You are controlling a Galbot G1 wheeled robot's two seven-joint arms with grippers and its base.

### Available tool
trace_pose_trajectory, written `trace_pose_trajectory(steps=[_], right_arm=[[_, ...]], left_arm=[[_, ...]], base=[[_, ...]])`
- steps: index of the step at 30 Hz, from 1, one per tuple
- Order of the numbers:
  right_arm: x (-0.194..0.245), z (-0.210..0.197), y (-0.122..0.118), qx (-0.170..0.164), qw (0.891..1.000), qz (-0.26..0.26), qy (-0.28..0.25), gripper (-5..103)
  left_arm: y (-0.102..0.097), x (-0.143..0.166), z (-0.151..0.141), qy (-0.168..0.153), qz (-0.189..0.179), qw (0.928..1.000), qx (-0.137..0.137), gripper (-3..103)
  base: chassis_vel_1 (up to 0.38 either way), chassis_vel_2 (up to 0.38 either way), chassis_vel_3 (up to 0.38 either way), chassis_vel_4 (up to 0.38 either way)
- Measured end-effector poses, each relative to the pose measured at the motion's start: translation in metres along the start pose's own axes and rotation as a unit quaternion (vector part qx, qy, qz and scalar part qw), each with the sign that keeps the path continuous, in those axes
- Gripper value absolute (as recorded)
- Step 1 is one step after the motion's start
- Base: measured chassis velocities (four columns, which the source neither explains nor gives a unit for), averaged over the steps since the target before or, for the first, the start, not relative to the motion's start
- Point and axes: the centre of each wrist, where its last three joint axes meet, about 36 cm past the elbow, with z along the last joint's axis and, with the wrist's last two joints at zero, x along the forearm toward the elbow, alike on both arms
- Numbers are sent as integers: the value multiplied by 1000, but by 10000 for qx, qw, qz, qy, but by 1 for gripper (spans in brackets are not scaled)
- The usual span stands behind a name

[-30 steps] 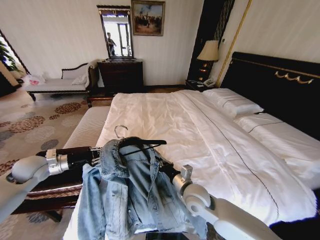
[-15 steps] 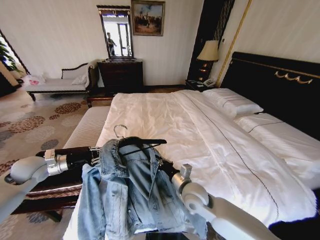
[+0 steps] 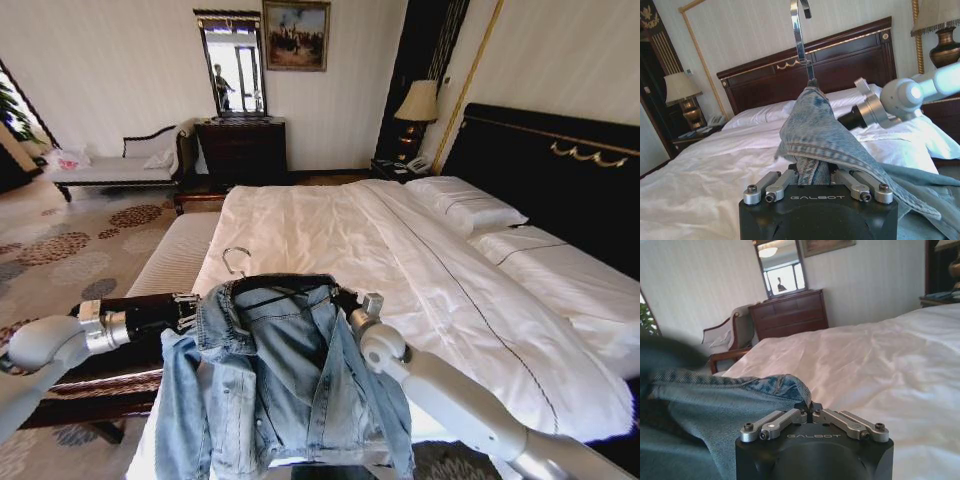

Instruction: Pick up the clothes from the bed and hang them on the clothes hanger.

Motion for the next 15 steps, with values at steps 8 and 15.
trace_pose_trajectory(steps=[8,15], right_arm=[[-6,-37,-15,117,9988,148,-450,0],[12,-59,-18,193,9968,85,-772,0]], left_arm=[[-1,4,5,31,-30,10000,29,21],[1,8,8,75,-63,9999,33,21]], base=[[0,0,0,0],[0,0,0,0]])
